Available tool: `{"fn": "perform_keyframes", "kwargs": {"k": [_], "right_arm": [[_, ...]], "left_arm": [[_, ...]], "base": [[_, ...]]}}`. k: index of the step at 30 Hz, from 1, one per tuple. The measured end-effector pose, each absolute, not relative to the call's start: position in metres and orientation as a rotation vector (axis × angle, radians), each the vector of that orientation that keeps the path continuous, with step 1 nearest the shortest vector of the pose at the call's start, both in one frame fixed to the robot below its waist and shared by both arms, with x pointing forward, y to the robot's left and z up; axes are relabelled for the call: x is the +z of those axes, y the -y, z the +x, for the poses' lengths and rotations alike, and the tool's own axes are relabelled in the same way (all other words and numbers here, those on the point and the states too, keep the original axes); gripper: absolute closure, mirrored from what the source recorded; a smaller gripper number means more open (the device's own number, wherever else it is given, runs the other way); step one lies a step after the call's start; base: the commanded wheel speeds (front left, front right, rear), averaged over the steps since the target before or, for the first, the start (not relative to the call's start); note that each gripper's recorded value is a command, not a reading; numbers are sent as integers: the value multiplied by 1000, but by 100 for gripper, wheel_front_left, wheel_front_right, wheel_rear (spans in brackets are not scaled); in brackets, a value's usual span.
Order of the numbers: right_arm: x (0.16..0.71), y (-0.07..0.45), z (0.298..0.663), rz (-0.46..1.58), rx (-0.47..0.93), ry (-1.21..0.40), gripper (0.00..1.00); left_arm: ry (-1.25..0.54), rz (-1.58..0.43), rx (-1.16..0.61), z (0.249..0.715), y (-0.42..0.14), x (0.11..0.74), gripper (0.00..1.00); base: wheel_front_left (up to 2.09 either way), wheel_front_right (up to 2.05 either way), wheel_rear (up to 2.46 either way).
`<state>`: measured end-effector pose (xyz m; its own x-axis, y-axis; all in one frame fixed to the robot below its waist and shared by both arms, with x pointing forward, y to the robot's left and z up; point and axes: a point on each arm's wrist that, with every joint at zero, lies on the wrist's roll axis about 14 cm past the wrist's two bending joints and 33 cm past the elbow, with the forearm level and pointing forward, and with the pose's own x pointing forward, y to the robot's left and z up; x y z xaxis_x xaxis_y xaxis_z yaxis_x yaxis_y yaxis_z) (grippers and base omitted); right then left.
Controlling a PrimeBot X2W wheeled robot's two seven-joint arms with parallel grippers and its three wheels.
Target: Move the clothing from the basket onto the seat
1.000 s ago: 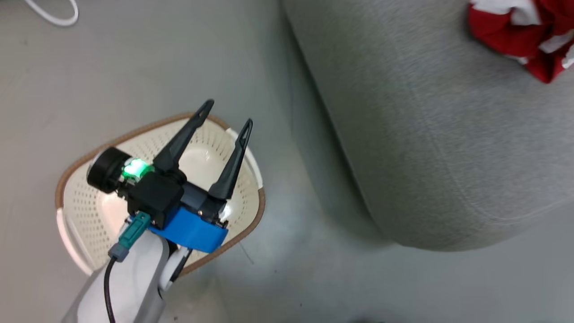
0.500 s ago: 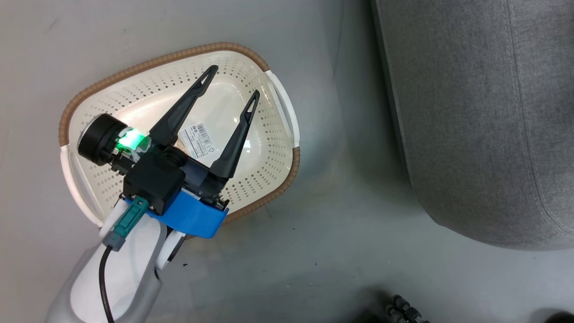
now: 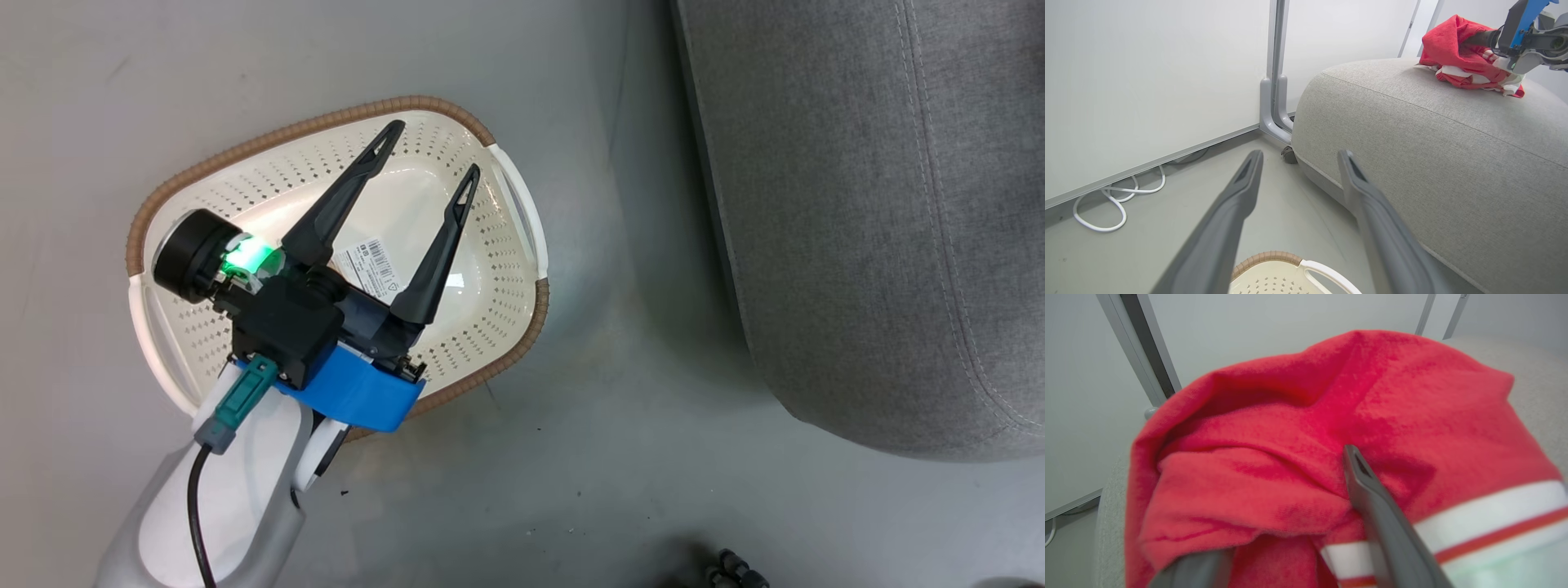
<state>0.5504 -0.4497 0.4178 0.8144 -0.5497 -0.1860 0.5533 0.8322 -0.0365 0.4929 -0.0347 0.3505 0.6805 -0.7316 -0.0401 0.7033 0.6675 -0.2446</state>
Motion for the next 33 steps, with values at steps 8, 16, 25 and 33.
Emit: {"fn": "perform_keyframes", "kwargs": {"k": [8, 16, 25, 33], "right_arm": [[426, 441, 550, 8, -562, -188, 0], [422, 405, 519, -12, -468, -246, 0], [456, 332, 467, 41, -297, -153, 0], [495, 257, 434, 83, -106, -49, 0]], "left_arm": [[-132, -228, -796, 492, 35, 362, 0], [-145, -259, -715, 477, 24, 389, 0], [-124, -277, -531, 436, -24, 436, 0], [-56, -253, -354, 404, -80, 468, 0]], "base": [[0, 0, 0], [0, 0, 0], [0, 0, 0], [0, 0, 0]]}}
